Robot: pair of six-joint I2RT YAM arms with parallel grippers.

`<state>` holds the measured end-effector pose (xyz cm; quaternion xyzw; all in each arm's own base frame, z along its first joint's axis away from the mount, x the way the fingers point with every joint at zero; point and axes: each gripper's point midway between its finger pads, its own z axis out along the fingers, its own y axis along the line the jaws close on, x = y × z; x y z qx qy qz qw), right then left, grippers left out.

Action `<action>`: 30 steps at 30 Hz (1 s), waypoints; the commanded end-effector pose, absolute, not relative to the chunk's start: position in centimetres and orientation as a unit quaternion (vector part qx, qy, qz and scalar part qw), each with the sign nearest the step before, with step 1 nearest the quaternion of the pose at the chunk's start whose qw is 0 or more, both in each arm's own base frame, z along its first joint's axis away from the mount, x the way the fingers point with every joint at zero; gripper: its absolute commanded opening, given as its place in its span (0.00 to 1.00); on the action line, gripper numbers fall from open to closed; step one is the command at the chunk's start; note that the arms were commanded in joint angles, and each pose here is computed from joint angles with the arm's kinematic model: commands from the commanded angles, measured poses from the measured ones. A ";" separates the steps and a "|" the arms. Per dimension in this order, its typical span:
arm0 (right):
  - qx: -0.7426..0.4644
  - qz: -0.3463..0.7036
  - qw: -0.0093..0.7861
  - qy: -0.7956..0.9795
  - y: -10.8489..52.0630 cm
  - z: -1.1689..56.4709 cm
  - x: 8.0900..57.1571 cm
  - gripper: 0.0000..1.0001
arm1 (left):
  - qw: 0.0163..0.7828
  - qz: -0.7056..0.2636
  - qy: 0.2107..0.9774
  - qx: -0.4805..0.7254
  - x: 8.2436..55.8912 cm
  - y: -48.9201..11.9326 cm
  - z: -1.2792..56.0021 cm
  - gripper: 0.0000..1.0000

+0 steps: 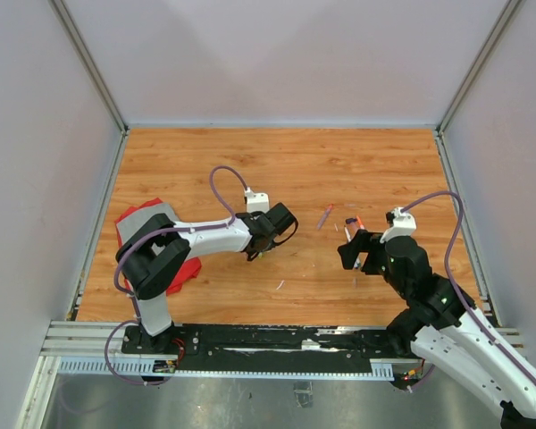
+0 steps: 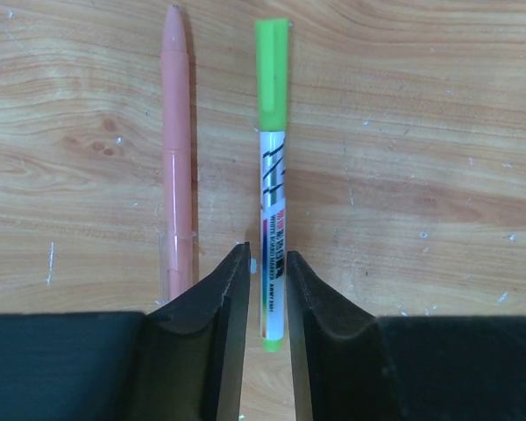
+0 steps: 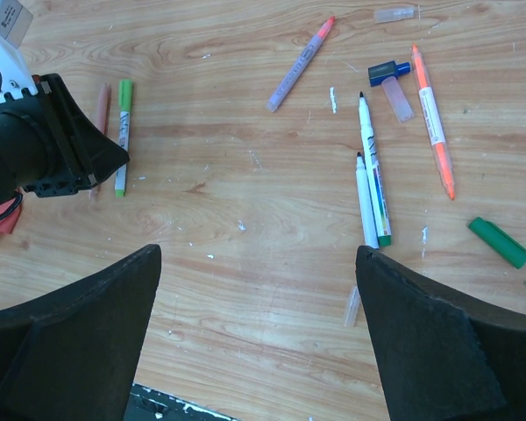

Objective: Insert the pens into the pen caps
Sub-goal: Place the pen at the center of the board.

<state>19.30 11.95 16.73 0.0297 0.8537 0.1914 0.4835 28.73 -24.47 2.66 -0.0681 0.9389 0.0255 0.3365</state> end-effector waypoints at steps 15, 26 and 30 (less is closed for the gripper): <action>0.035 0.192 0.479 0.856 11.7 16.2 18.8 0.91 | 0.334 0.043 0.938 -0.086 27.9 -23.1 1.7 0.20; 0.035 0.191 0.479 0.856 11.7 16.2 18.8 0.91 | 0.350 0.031 0.932 -0.093 28.4 -23.2 3.6 0.33; 0.034 0.190 0.480 0.856 11.7 16.2 18.9 0.91 | 0.371 0.018 0.925 -0.083 29.4 -24.0 6.1 0.36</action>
